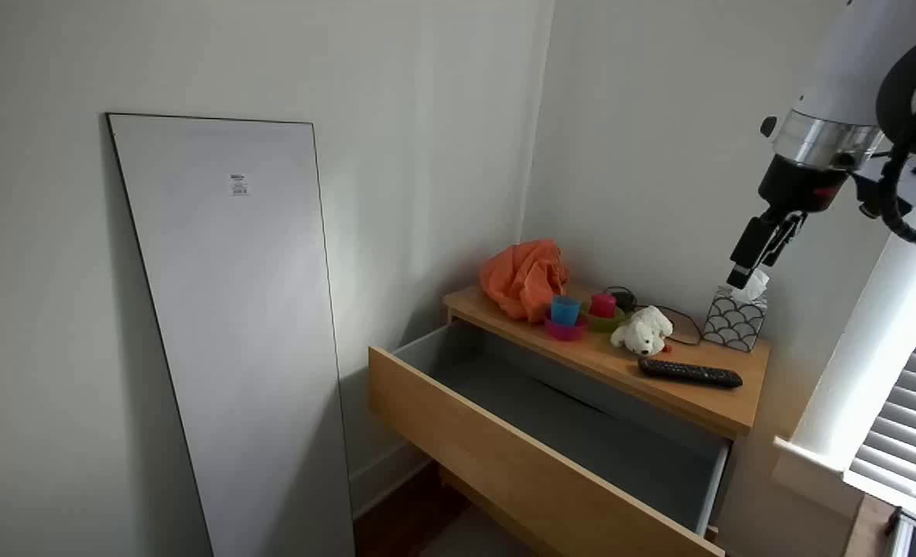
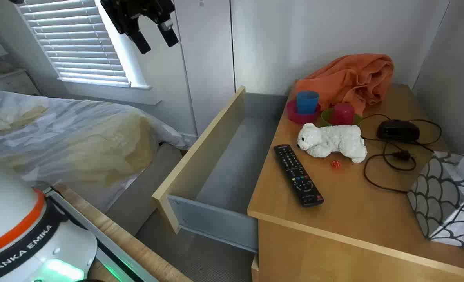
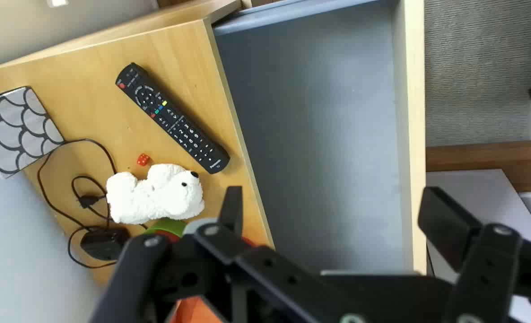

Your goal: Close the top drawer

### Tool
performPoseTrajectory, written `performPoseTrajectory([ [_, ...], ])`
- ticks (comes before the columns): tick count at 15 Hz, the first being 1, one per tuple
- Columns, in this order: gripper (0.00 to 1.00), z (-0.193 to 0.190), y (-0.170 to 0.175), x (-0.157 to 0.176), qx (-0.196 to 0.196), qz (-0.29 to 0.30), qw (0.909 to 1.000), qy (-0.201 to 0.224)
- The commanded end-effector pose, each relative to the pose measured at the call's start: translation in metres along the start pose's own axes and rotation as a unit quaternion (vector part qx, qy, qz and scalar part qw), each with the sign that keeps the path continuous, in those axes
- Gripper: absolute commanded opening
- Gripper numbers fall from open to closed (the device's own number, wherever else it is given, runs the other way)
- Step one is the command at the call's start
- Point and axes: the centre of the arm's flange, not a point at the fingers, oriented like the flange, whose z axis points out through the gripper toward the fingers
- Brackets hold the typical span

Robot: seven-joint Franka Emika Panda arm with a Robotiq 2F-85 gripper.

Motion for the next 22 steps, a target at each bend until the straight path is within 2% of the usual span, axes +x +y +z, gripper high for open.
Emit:
performPoseTrajectory([
  [1,1.00,0.006,-0.001,-0.003,0.001,-0.001,1.0000,-0.006],
  [5,1.00,0.018,-0.004,-0.006,0.002,-0.004,0.9998,-0.021],
  [19,1.00,0.018,-0.004,-0.006,0.003,-0.004,0.9997,-0.022],
  [22,1.00,0.043,-0.036,0.003,0.032,-0.054,0.9972,-0.040],
])
